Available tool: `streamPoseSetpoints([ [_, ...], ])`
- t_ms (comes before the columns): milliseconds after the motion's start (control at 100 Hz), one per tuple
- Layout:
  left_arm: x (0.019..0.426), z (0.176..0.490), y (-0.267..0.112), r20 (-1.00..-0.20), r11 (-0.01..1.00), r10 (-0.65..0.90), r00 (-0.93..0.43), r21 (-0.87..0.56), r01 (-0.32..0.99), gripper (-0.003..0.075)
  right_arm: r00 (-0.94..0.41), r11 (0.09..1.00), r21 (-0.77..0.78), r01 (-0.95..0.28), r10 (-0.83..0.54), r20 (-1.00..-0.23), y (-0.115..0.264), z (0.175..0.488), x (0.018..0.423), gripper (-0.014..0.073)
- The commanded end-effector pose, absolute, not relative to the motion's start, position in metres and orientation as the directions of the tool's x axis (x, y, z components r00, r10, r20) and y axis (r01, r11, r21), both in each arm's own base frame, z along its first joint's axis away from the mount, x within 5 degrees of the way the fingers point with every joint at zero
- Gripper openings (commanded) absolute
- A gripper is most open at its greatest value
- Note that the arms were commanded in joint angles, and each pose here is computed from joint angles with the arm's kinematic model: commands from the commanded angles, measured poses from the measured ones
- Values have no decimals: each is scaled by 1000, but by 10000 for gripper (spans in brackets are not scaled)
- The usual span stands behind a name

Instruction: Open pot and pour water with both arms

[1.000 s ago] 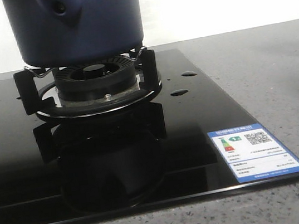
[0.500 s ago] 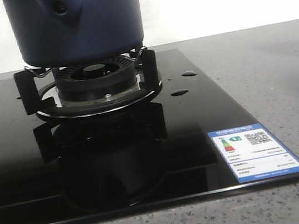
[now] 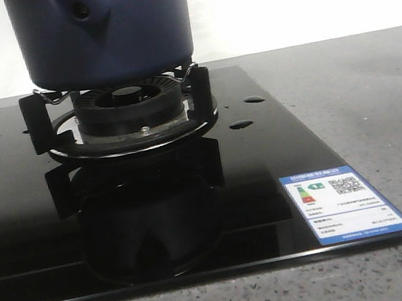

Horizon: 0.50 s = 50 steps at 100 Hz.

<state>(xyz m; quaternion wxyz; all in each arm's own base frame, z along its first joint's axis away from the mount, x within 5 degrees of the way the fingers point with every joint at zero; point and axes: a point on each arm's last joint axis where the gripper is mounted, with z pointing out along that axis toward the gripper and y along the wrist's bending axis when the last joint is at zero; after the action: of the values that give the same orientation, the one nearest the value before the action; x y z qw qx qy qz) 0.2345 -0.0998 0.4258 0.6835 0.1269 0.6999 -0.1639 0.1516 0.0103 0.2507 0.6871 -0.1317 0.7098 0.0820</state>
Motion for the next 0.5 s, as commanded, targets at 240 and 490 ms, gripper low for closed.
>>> streamPoseSetpoints([
  [240, 188, 472, -51, -985, 963, -16, 169, 31, 269, -20, 279, 908, -98, -407, 22, -960, 18, 323, 157, -57],
  [490, 141, 471, -27, -948, 979, 98, 304, 147, 144, -20, 395, 901, -60, -429, 127, -910, 19, 376, 147, -58],
])
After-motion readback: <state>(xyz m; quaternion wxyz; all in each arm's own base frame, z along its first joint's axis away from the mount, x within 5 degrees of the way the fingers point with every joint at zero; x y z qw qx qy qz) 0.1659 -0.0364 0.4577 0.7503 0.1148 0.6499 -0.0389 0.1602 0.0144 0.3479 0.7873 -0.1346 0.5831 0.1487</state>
